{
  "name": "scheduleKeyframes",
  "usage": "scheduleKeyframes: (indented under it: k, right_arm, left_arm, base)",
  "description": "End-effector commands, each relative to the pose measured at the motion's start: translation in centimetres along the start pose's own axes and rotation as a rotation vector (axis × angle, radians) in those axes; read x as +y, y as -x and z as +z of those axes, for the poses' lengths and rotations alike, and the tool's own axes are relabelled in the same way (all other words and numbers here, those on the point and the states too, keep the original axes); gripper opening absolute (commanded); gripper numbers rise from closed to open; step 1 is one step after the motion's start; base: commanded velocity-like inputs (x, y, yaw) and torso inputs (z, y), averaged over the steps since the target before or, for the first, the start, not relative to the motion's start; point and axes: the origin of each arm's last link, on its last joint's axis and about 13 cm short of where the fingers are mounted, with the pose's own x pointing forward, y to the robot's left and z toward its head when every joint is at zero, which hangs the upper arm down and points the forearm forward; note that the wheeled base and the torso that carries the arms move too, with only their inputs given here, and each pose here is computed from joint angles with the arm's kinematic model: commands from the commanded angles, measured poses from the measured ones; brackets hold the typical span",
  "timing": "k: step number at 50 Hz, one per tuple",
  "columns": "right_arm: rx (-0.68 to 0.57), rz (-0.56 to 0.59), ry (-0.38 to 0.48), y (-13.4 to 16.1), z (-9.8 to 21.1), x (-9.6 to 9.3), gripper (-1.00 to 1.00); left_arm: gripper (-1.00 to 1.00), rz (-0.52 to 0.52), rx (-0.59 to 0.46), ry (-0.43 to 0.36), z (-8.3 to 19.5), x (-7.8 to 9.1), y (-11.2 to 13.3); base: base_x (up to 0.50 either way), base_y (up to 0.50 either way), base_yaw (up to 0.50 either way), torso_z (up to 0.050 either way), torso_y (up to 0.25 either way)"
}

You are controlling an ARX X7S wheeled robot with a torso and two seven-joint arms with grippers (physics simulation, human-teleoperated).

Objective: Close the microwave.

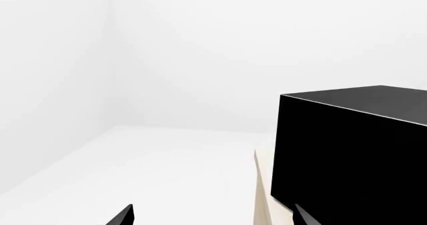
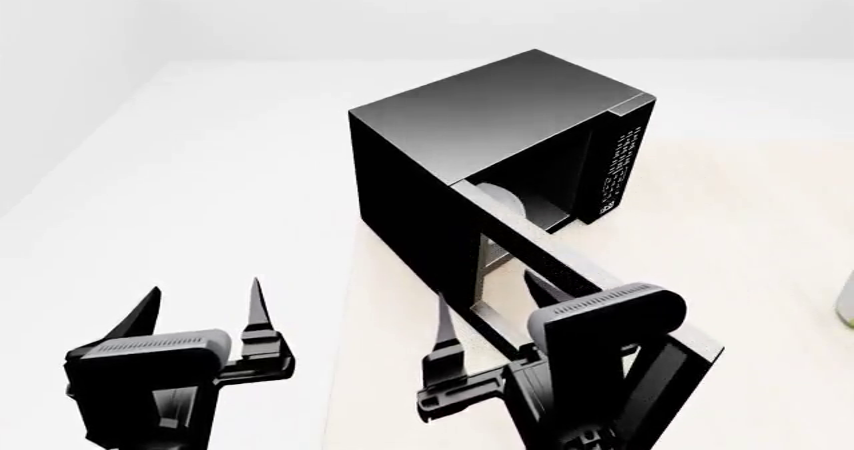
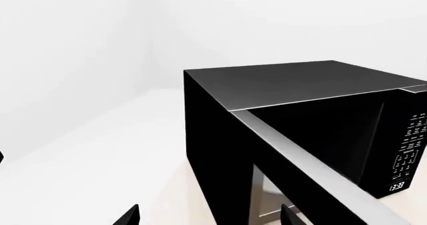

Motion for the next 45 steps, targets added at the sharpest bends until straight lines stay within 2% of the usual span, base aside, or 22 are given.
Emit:
scheduleKeyframes:
  k: [1, 45]
  right_arm:
    - [0.024, -0.019, -0.007, -0.4, -0.5, -0.2, 1.0]
    - [0.075, -0.109, 0.001, -1.7, -2.0, -1.5, 1.0]
  left_arm:
    - [1.0, 0.0, 0.001, -0.002, -0.1, 0.0, 0.0]
    - [1.0, 0.005, 0.001, 0.002, 0.0, 0.0, 0.0]
  base:
    - [0.0, 0.0, 0.0, 0.0, 0.0]
    - [0.0, 0.0, 0.0, 0.0, 0.0]
